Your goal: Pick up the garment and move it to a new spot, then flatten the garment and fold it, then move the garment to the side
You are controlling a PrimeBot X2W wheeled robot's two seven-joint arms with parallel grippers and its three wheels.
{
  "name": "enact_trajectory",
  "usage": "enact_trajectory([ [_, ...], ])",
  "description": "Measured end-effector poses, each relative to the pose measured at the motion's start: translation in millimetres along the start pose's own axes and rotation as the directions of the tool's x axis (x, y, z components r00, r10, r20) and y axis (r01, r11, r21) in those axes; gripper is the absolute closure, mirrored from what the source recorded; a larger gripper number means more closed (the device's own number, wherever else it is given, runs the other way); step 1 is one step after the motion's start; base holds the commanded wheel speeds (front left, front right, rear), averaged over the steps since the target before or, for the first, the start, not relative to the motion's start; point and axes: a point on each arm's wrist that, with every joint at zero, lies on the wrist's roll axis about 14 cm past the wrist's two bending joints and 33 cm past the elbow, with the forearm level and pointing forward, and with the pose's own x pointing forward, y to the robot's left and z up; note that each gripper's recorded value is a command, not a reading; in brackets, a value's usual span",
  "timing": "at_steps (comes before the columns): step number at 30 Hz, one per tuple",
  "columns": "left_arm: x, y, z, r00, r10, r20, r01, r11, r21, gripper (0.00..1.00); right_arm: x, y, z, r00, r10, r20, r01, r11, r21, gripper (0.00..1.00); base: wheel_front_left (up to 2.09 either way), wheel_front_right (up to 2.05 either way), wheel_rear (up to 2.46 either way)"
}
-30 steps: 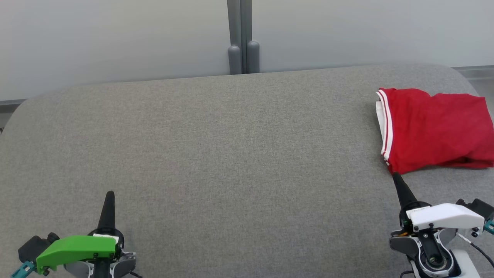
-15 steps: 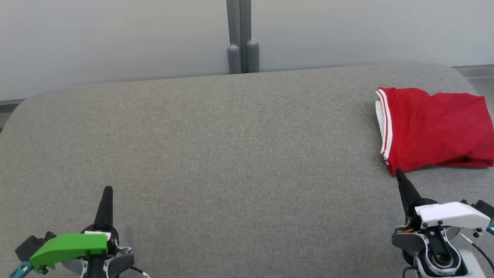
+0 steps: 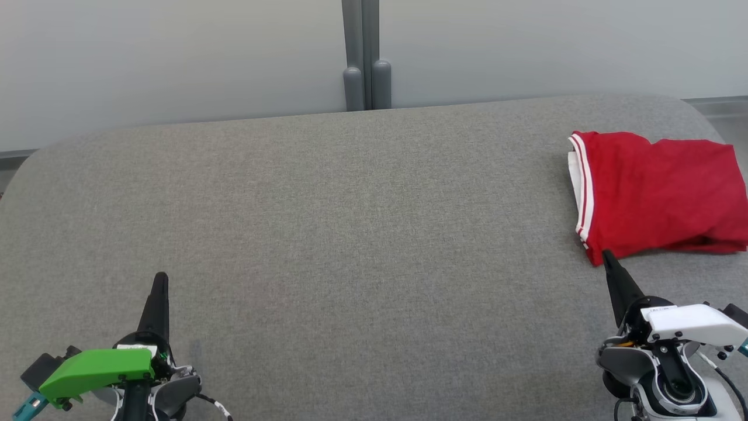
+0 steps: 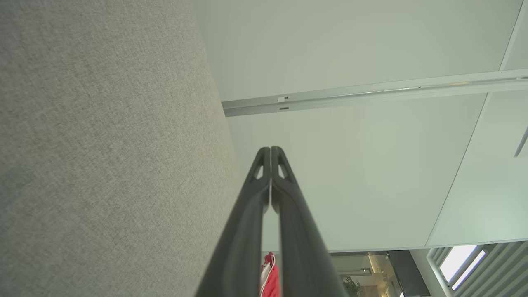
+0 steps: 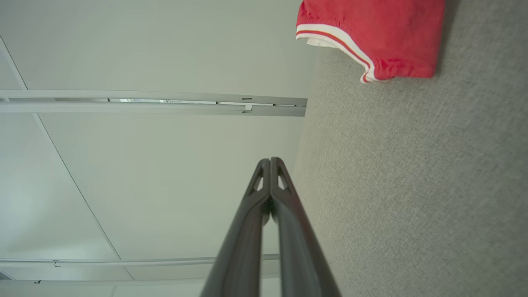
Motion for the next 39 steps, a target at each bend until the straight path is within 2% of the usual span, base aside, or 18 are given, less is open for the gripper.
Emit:
enact_trajectory([
  [13, 2.2, -7.2, 0.3, 1.0, -0.028, -0.004, 0.027, 0.996, -0.085, 1.0, 0.2, 5.4, 3.1, 1.0, 0.024, 0.002, -0.024, 0.996, 0.082, 1.0, 0.0, 0.0, 0.0],
  [39, 2.7, -8.2, 0.3, 1.0, -0.031, -0.005, 0.03, 0.996, -0.086, 1.0, 0.2, 5.7, 3.4, 1.0, 0.025, 0.003, -0.025, 0.996, 0.084, 1.0, 0.0, 0.0, 0.0],
])
